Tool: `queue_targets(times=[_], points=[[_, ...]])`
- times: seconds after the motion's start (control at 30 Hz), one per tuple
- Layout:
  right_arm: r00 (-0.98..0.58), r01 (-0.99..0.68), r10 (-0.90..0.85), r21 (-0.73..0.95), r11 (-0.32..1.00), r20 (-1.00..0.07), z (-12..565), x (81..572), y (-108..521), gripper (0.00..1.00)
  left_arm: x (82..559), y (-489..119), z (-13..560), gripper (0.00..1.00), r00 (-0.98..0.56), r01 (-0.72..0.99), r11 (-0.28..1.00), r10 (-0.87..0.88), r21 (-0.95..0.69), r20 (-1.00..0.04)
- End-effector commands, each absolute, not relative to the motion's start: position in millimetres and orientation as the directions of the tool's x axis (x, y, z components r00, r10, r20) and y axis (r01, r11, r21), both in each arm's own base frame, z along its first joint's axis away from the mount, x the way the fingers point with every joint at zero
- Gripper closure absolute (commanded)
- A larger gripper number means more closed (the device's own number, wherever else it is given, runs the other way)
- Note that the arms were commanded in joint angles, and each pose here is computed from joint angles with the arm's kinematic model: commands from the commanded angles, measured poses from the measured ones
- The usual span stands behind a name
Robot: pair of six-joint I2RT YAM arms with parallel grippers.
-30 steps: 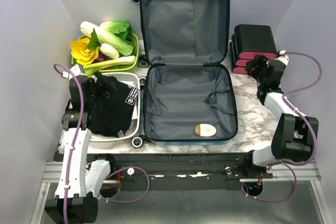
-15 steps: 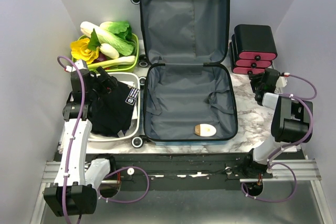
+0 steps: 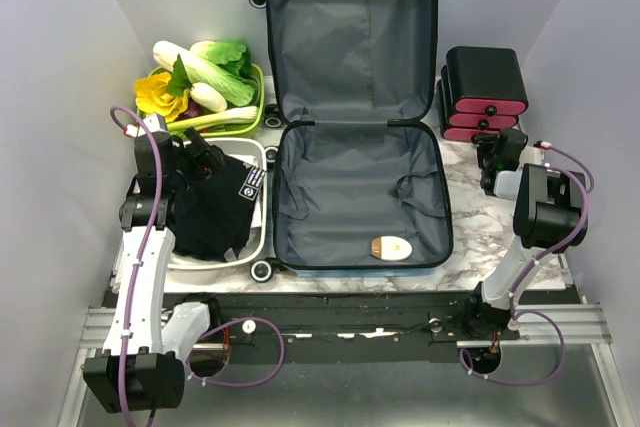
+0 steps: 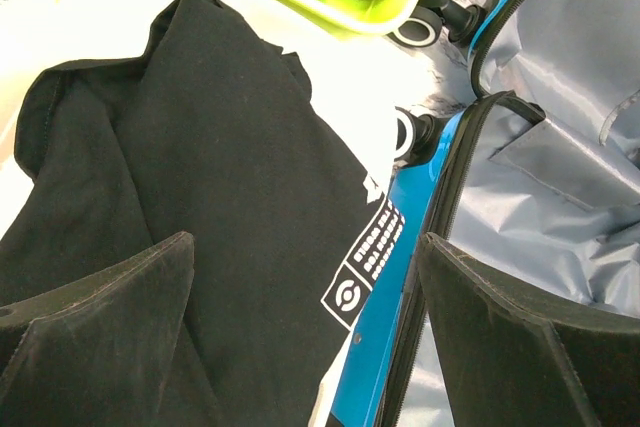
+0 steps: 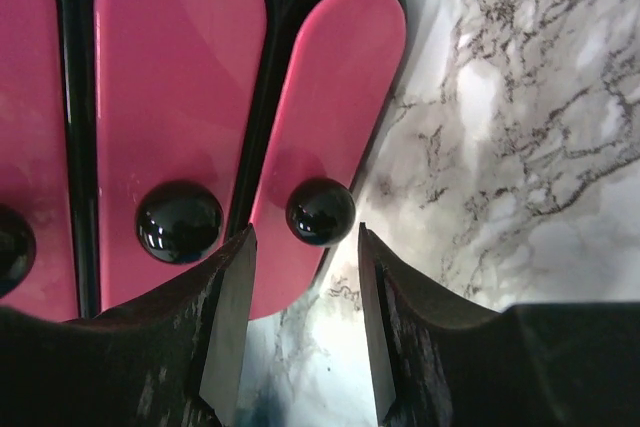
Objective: Open, take out, and arrange the luggage
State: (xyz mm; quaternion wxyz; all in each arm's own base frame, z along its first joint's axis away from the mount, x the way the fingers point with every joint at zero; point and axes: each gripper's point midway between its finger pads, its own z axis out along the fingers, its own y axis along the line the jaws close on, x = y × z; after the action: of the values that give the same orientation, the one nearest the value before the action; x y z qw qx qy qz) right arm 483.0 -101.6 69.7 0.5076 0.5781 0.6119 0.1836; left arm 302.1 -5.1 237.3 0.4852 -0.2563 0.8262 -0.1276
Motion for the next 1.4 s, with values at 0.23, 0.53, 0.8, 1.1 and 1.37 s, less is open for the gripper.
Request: queue_targets(times=[0.23,0.53,0.8,1.1,1.37], points=[[0.27,0.462,0.899,0.865,0.194,-0.346,83,501,-98,0.38,305,-1,250,0.01,-0.374,-0.301,0.837,-0.544,-0.457,-0.751],[0.375,0.463,0.89,0.884,0.062,-0.259,71,502,-75,0.38,309,0,251,0.01,-0.383,-0.305,0.84,-0.54,-0.449,-0.749],[0.482,0.408,0.83,0.91,0.072,-0.282,78,493,-92,0.38,310,4,248,0.01,-0.385,-0.326,0.84,-0.538,-0.434,-0.75],[0.345,0.525,0.818,0.817,0.239,-0.46,82,495,-90,0.16,308,2,246,0.01,-0.384,-0.32,0.835,-0.546,-0.447,-0.745],[0.161,0.523,0.838,0.766,0.375,-0.521,88,498,-84,0.16,311,2,245,0.01,-0.383,-0.314,0.838,-0.542,-0.446,-0.748]])
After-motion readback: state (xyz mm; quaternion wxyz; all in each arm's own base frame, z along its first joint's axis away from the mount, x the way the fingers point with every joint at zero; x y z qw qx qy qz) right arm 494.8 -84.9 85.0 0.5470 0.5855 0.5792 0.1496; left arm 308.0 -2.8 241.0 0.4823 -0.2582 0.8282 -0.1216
